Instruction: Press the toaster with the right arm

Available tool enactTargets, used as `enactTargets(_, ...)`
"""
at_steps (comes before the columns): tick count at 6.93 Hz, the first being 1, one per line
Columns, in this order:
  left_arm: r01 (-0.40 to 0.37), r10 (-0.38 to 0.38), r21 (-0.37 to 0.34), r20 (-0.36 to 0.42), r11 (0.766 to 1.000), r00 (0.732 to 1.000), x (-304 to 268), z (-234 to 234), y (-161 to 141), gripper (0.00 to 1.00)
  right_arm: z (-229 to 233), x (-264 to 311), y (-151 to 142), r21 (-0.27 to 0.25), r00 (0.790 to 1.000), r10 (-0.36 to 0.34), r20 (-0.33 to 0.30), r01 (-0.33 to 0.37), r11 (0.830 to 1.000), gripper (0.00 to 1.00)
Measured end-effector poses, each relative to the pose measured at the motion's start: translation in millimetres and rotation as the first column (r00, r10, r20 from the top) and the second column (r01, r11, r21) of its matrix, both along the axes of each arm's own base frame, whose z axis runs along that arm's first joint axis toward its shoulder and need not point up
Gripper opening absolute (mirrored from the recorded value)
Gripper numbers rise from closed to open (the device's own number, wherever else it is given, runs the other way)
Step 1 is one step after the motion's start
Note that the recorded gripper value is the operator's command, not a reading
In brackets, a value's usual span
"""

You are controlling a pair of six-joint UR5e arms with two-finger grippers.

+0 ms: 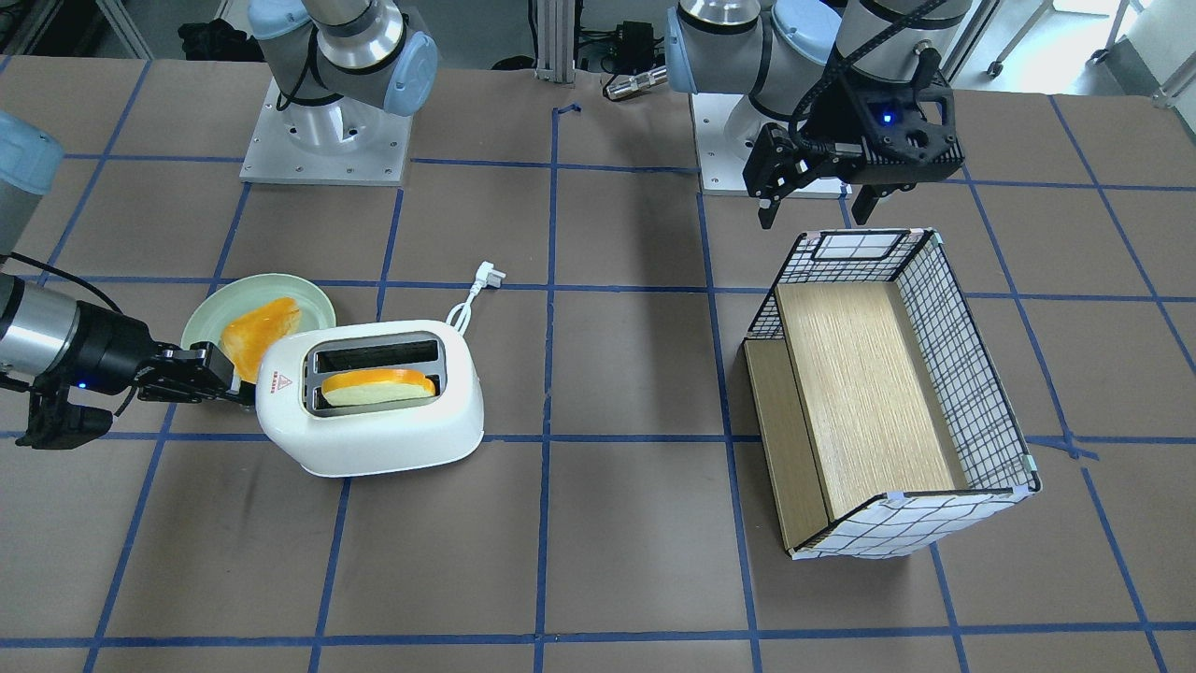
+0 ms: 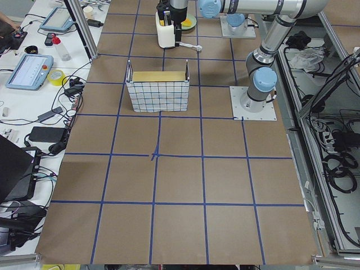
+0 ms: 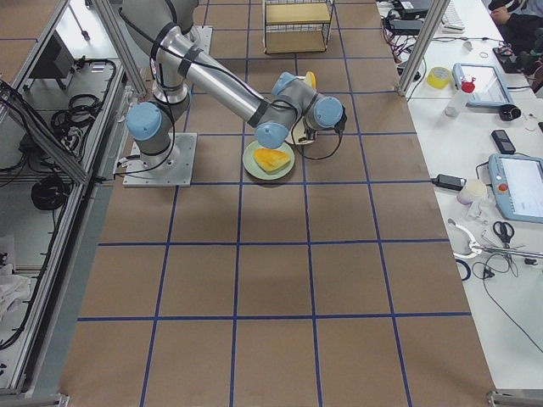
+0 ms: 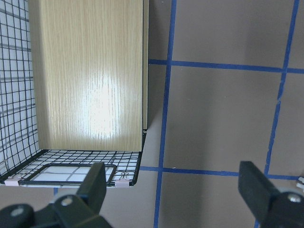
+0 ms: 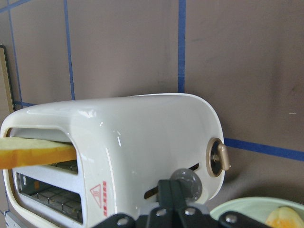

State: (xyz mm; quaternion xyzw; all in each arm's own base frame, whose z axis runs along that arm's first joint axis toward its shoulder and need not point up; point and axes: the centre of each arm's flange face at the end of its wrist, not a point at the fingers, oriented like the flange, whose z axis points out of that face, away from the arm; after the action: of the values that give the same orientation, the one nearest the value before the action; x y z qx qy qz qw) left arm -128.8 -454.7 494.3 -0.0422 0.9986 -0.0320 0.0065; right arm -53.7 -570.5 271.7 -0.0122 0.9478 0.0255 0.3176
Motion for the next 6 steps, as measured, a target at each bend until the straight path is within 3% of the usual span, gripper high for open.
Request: enactTargets(6,0.000,0.000,0.000,-0.001,1.000,1.000,-0.1,0.0,0.0,1.00,-20.5,0.6,2.4,-0.007,1.000,0.003,-0.001,-0.003,1.000,0.00)
